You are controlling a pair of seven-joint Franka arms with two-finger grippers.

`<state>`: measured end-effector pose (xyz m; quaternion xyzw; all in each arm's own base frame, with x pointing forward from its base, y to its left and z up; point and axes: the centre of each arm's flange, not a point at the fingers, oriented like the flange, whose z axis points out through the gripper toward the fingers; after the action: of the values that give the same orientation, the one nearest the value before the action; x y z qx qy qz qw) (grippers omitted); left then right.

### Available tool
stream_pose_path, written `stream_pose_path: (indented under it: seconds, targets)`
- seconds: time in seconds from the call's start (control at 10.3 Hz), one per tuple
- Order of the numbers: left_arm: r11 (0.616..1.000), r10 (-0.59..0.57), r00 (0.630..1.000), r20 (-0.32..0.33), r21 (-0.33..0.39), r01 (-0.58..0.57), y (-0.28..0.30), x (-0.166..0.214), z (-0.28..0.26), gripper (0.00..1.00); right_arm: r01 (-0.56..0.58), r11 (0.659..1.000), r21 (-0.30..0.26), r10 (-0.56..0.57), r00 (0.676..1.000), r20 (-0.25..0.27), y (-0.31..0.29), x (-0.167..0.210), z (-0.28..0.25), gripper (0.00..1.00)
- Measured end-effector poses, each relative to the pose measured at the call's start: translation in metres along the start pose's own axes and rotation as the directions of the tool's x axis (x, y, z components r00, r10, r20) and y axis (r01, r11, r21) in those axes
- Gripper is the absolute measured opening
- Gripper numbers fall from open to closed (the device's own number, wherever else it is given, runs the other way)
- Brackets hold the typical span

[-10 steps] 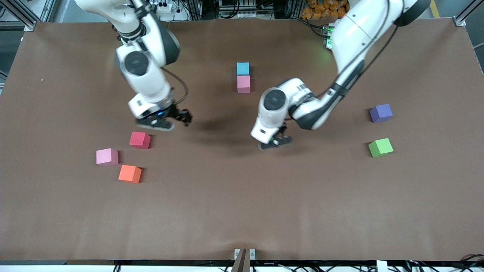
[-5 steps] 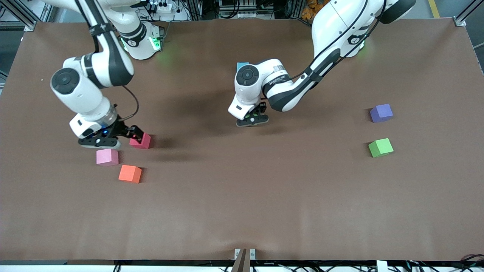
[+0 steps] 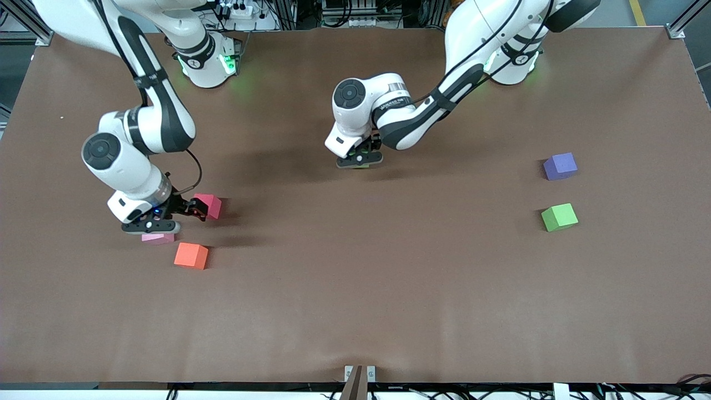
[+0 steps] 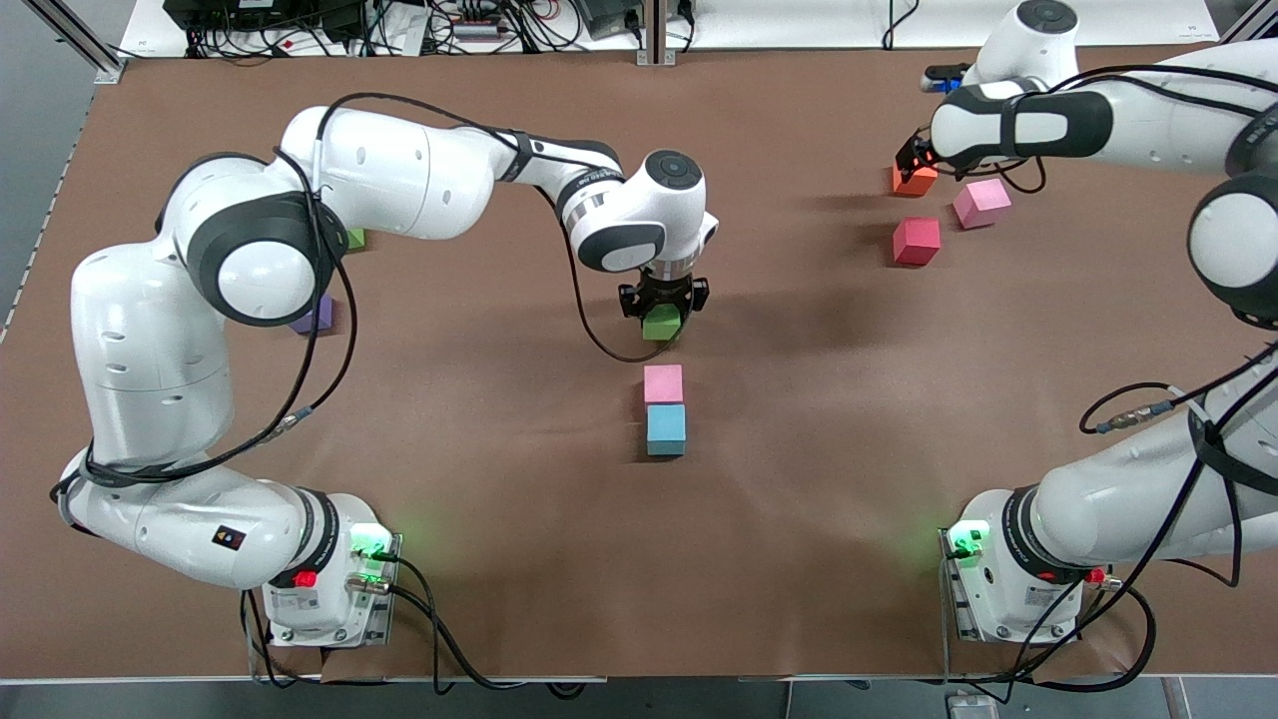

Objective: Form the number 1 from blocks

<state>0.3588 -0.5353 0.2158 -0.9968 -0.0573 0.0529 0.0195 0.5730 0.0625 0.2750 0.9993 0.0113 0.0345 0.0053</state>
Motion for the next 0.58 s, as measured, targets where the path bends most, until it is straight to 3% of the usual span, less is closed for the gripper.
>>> stream_pose_path:
  seconds: [0.58]
  targets:
    - [0.998,0.045,0.999,0.018,0.036,-0.046,0.001,-0.029,0.018,0.63,-0.042,0.999,0.008,0.040,0.994,0.098,0.011,-0.023,0.039,1.00]
